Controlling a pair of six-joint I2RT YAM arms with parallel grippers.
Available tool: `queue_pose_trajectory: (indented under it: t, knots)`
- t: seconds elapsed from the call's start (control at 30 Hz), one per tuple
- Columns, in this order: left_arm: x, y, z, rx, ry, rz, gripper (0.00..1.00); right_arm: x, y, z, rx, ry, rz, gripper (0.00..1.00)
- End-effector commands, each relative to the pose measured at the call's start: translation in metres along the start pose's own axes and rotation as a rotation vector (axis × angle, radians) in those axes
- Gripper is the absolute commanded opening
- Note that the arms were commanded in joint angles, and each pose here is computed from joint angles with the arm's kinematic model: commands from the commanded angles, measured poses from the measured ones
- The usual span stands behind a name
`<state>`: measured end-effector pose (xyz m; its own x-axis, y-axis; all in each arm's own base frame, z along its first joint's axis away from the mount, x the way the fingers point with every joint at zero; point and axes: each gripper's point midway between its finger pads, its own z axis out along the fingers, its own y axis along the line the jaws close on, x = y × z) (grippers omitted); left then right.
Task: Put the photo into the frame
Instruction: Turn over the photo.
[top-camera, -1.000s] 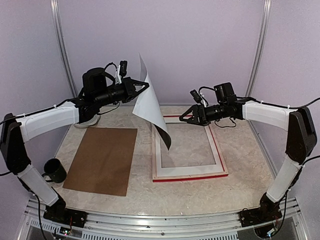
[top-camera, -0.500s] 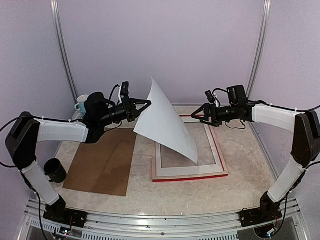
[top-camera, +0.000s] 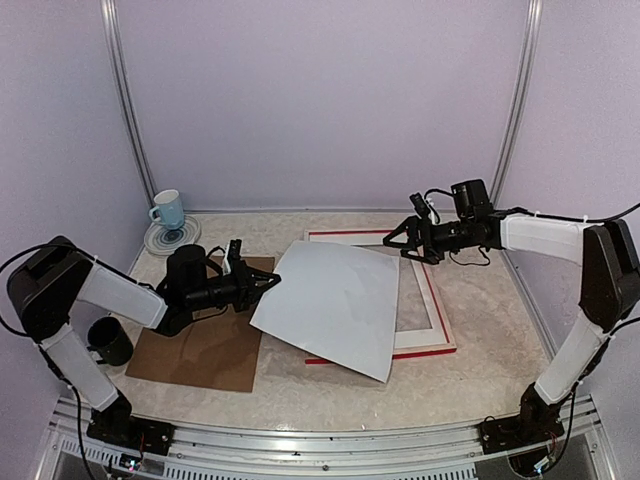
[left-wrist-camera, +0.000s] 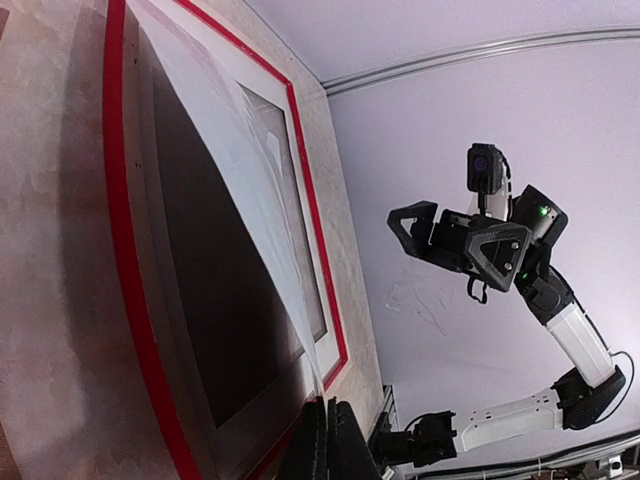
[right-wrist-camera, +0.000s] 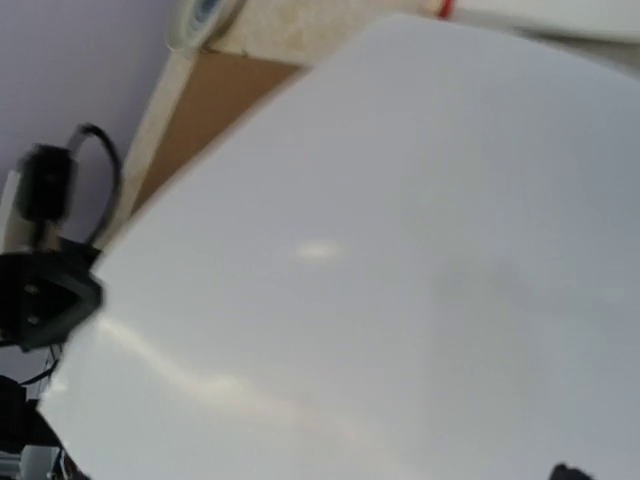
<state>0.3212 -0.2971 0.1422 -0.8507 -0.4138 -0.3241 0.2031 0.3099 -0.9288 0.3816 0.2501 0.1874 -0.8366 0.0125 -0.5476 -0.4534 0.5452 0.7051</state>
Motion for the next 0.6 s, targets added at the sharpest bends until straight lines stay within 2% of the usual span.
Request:
queue_pose_trajectory:
  t: [0.0,0.17,0.57]
  knots:
    - [-0.01,0.004,-0.008,-0.071,-0.065,0.067,0.0,0.026,-0.028,0.009,0.046,0.037,0.11,0.99]
    - [-0.003,0.029,-0.011,-0.145,-0.068,0.044,0.0,0.054,-0.044,0.016,0.065,0.063,0.208,0.99]
    - [0.023,0.074,-0.006,-0.18,-0.007,-0.055,0.02,0.096,-0.061,0.029,0.093,0.105,0.315,0.98]
